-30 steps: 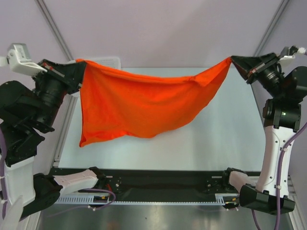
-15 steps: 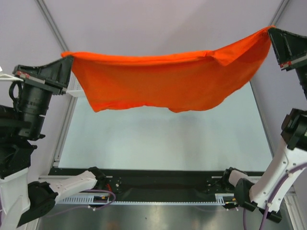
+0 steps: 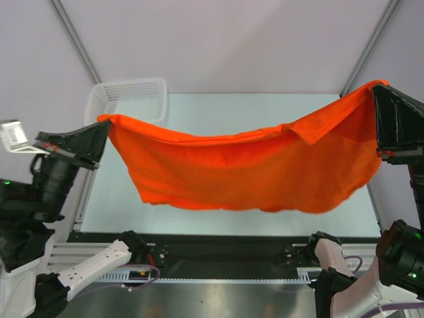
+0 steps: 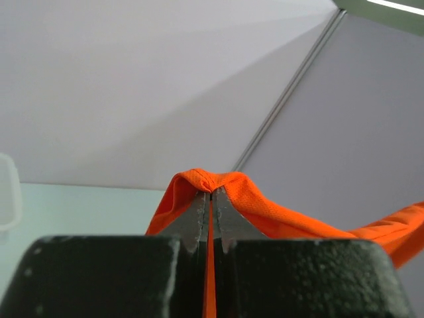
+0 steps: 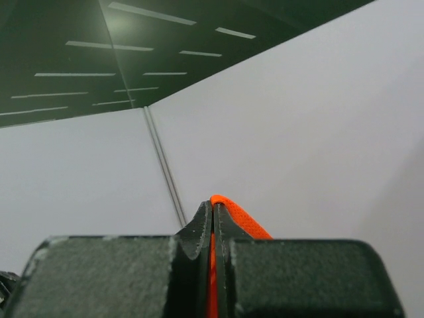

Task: Fold and stack the t-shirts
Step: Flatten the tshirt out

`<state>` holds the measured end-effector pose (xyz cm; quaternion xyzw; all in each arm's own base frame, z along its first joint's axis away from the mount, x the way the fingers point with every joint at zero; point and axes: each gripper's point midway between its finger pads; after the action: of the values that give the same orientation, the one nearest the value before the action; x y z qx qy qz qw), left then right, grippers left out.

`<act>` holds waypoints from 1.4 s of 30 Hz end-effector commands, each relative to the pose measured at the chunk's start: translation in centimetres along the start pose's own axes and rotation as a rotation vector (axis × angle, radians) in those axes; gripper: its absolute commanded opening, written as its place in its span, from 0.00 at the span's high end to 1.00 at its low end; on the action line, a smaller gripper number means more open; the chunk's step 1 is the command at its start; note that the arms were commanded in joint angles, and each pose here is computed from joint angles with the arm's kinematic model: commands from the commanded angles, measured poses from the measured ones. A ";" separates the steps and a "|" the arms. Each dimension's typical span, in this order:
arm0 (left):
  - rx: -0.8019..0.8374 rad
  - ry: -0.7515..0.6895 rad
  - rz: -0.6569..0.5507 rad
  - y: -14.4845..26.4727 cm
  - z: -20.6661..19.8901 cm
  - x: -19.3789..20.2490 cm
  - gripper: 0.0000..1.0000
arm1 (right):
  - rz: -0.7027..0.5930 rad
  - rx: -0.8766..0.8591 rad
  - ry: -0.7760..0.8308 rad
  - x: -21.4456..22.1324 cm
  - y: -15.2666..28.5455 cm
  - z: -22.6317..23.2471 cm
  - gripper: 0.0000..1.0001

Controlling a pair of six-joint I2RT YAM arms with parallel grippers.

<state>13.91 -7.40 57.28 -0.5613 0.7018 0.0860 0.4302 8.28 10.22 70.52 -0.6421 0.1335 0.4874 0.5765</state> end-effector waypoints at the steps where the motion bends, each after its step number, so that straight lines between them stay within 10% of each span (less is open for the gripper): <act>1: -0.126 -0.068 0.064 -1.9 4.1 4.6 1.00 | 0.057 0.118 -0.028 2.3 -0.7 -4.1 1.00; 13: -0.591 -0.179 0.236 -6.7 20.2 19.4 1.00 | 0.456 0.393 -0.390 28.0 -1.6 -22.6 1.00; 24: -0.803 -0.169 0.319 -14.4 36.4 25.8 1.00 | 0.567 0.428 -0.477 47.4 -4.8 -33.1 1.00; 42: -0.945 -0.187 0.352 -21.6 46.2 28.5 1.00 | 0.664 0.349 -0.522 59.9 -10.2 -41.5 1.00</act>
<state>54.56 -10.12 14.15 -0.5147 0.6593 0.5197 0.1738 63.62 0.99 22.78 -0.2801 0.2717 0.7712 0.5030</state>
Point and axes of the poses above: each gripper's point midway between its finger pads, its own y axis back along the fingers, its own z axis along the line the jaws close on, x = y × z, and after that the axes turned 10 degrees about y, right-handed
